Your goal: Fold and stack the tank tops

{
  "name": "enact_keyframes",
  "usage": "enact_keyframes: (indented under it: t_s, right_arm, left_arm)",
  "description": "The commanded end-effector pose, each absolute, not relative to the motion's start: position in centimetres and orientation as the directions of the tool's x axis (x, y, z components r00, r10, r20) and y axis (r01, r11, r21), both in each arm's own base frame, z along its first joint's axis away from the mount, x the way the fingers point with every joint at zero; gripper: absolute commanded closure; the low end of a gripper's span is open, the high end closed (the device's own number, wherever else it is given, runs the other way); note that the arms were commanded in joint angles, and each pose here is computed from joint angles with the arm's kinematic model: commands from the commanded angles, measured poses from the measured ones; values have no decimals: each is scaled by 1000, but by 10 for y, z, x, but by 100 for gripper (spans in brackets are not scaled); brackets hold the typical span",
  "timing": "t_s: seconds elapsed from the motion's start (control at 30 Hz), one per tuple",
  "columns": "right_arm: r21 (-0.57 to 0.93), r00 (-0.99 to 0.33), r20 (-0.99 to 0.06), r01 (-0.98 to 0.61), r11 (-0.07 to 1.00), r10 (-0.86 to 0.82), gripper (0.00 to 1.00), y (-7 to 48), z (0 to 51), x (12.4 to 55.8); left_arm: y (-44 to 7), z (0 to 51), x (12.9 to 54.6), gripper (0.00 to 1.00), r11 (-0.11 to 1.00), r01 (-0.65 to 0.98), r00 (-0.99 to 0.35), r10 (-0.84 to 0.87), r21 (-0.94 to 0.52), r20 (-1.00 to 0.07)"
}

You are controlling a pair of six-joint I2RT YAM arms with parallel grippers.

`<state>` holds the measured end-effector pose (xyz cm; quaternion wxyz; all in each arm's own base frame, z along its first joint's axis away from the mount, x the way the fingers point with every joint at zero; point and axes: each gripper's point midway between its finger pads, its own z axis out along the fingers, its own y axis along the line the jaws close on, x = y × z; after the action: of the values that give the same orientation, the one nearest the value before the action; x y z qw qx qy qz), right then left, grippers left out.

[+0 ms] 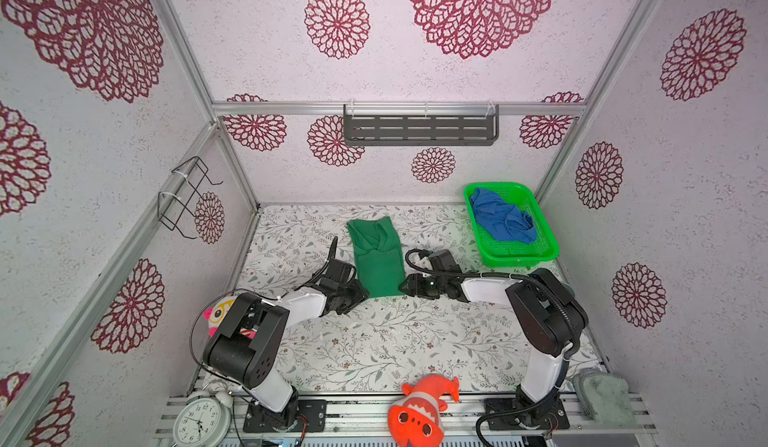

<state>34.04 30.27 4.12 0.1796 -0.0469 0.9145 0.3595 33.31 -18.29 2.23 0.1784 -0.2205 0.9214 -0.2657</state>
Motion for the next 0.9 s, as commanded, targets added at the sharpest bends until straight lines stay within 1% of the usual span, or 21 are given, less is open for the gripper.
enact_keyframes:
  t_s: [0.0, 0.1, 0.17, 0.27, 0.33, 0.43, 0.5, 0.6, 0.67, 0.87]
  right_arm:
    - [651, -953, -299, -161, 741, 56, 47, 300, 22, 331]
    - [660, -955, -290, -153, 735, 62, 53, 301, 19, 331]
    - [655, -955, -290, -152, 741, 61, 58, 301, 15, 331]
    - [644, -952, -300, -154, 749, 62, 71, 298, 16, 333]
    - [643, -950, -307, -162, 748, 59, 80, 298, 20, 332]
    - [632, -946, -320, -173, 755, 51, 93, 294, 24, 329]
    - [624, -946, -322, -180, 761, 41, 100, 292, 23, 325]
    - [620, -951, -307, -179, 764, 27, 100, 289, 22, 314]
    - [611, -955, -295, -188, 769, 1, 100, 288, 24, 299]
    - [572, -968, -229, -222, 790, -106, 100, 283, 28, 235]
  left_arm:
    - [-180, -8, 322, 51, 759, -374, -838, -523, -533, -157]
    - [-181, -15, 323, 62, 761, -380, -839, -523, -526, -150]
    - [-181, -18, 324, 73, 761, -384, -840, -522, -523, -144]
    - [-180, -14, 324, 93, 769, -380, -842, -517, -514, -152]
    - [-177, -12, 320, 100, 784, -375, -848, -506, -494, -159]
    - [-179, -9, 310, 100, 794, -358, -865, -480, -492, -146]
    - [-179, -11, 299, 100, 807, -352, -877, -461, -474, -133]
    - [-180, -11, 280, 100, 813, -349, -888, -445, -466, -112]
    - [-183, -8, 265, 100, 816, -342, -897, -431, -466, -98]
    - [-182, -2, 213, 100, 836, -344, -915, -401, -427, -48]
